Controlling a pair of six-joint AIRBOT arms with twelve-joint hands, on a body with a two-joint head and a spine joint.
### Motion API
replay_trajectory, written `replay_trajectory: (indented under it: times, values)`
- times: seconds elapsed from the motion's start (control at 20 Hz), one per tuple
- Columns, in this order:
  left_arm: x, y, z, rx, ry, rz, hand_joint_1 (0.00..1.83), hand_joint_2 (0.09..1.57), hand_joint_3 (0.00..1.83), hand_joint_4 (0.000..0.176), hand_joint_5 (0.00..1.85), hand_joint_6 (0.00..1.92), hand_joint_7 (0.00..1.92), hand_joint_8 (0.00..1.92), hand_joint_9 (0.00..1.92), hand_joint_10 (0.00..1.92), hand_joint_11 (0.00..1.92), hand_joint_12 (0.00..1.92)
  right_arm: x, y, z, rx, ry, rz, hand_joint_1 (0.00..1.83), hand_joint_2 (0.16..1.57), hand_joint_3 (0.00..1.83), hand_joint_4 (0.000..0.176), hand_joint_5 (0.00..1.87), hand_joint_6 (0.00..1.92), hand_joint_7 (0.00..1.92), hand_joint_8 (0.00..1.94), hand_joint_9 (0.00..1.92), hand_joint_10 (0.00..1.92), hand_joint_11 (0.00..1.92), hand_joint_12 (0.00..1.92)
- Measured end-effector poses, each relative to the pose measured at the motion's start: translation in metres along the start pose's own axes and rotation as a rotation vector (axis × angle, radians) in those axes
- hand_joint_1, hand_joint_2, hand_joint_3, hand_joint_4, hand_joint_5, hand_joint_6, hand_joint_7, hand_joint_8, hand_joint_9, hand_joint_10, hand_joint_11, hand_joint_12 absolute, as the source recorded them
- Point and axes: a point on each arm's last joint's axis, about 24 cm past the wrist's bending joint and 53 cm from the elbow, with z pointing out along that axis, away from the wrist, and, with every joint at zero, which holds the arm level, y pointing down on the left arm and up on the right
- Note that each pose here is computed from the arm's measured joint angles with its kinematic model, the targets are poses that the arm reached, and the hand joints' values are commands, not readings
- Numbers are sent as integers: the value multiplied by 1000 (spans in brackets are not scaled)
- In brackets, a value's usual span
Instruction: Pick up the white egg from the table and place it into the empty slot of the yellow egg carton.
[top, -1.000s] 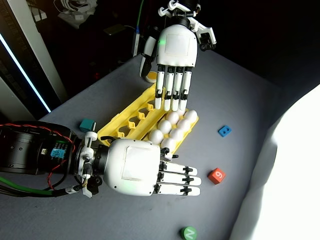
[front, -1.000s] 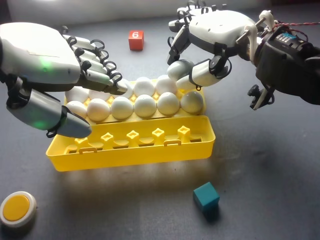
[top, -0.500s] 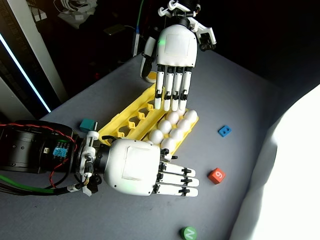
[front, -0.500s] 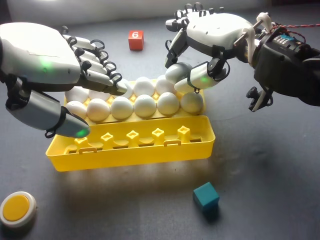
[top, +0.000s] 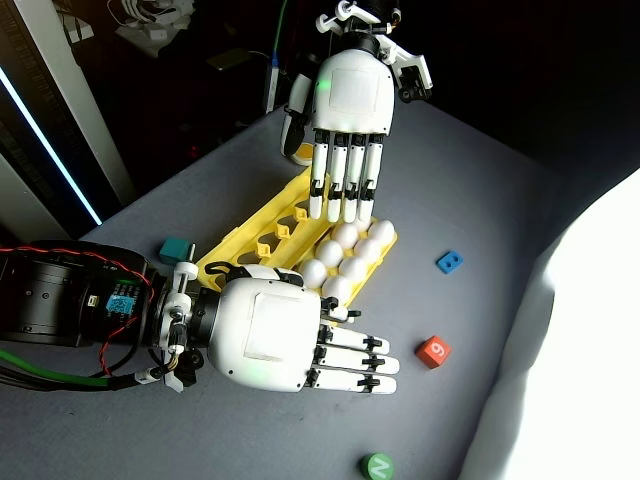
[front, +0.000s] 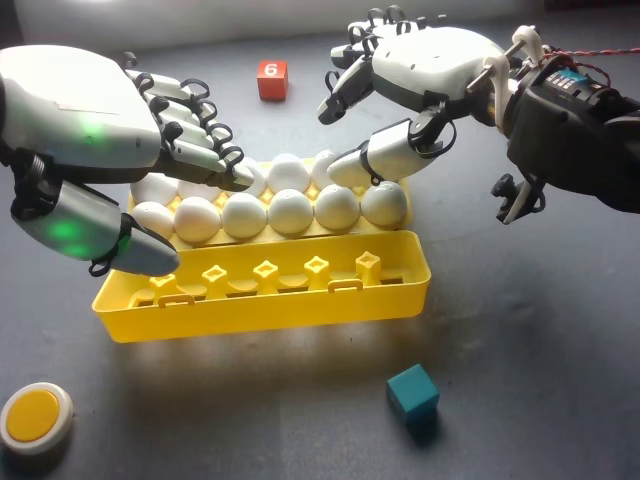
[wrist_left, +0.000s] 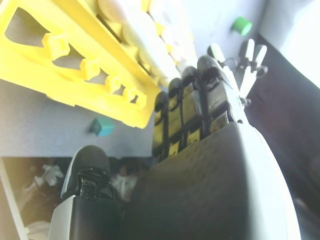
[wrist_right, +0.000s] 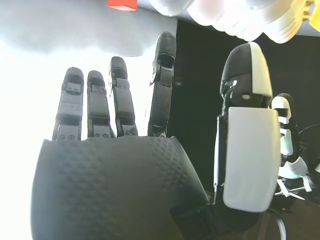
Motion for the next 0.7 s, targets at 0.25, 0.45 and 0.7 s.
replay_trajectory:
  times: [0.25,0.45,0.7]
  values:
    - [0,0,0,0,0,0,162,1270,0,0,199,7,211,7,188,11,0,496,-8,-5,-7,9,-4,-5,711,929,1,140,778,1,272,2,0,0,0,0]
    - [0,0,0,0,0,0,141,1295,4,0,175,3,191,2,169,1,0,428,-44,-19,-42,41,-27,-39,708,923,0,139,787,9,292,9,0,0,0,0]
    - [0,0,0,0,1,0,151,1291,1,0,225,10,233,7,211,11,0,579,-71,-36,-92,91,-39,-79,373,1010,2,25,664,1,451,4,369,19,2,873]
